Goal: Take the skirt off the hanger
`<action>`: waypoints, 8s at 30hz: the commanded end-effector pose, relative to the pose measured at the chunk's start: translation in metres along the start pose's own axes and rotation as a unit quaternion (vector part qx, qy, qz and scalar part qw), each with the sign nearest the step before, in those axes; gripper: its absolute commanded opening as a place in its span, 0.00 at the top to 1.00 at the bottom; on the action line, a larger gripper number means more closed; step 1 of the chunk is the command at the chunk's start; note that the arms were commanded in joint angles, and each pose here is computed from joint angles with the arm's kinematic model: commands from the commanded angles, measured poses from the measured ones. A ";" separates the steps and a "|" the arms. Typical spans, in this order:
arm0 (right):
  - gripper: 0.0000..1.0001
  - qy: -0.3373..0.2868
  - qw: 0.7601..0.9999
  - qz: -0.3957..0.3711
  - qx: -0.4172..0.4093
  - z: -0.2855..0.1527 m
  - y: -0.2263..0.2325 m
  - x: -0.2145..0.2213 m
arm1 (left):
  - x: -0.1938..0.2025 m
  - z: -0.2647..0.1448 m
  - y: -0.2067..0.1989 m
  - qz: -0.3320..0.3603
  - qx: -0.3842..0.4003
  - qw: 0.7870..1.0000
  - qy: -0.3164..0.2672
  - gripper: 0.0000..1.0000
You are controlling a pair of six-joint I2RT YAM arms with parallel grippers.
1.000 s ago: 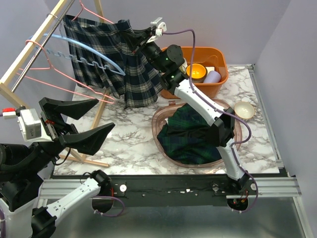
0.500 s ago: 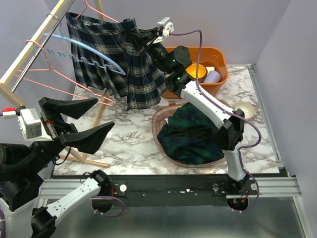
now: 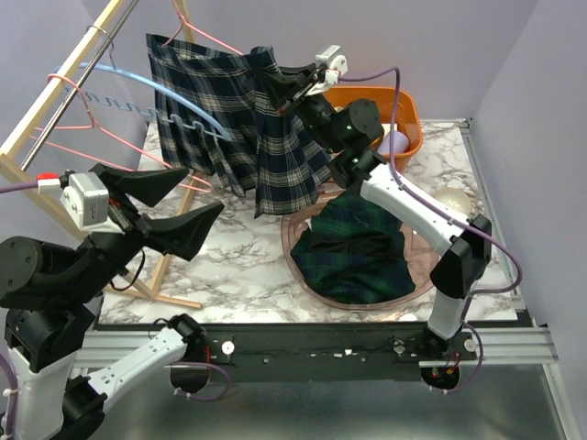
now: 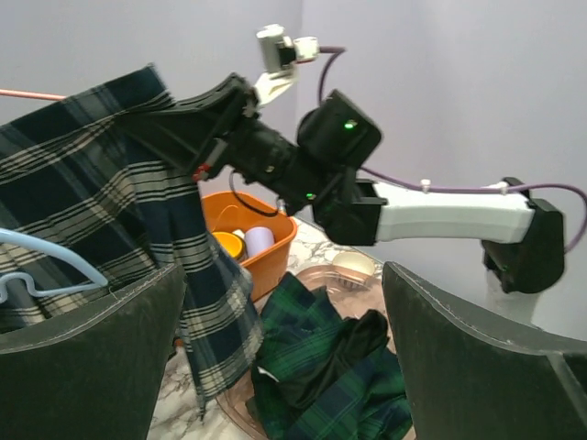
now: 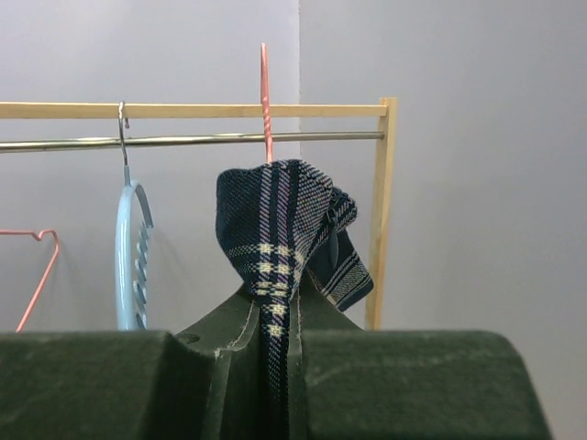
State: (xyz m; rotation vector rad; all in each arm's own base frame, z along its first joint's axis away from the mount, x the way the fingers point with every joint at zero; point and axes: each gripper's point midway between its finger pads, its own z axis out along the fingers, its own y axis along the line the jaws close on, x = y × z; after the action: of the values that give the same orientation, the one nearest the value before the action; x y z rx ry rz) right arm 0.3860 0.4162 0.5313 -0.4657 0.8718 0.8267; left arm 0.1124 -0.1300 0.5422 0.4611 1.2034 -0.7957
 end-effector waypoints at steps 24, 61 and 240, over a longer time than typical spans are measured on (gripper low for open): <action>0.99 -0.102 0.986 -0.130 0.016 -0.145 0.016 -0.197 | -0.064 0.110 0.049 -0.029 -0.102 0.989 -0.106 0.16; 0.99 -0.108 0.983 -0.106 -0.106 -0.184 0.066 -0.208 | -0.052 0.173 0.068 -0.019 -0.114 0.985 -0.126 0.38; 0.99 0.107 0.964 -0.091 0.225 -0.231 -0.049 -0.173 | -0.151 0.006 -0.017 -0.057 0.018 0.974 -0.220 1.00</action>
State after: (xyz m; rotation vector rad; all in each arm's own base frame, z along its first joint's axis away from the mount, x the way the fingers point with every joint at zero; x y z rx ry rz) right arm 0.2271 0.1132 0.6163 -0.2446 1.0018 0.1763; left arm 0.0814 -0.1068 0.6856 0.2515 0.8257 -0.9859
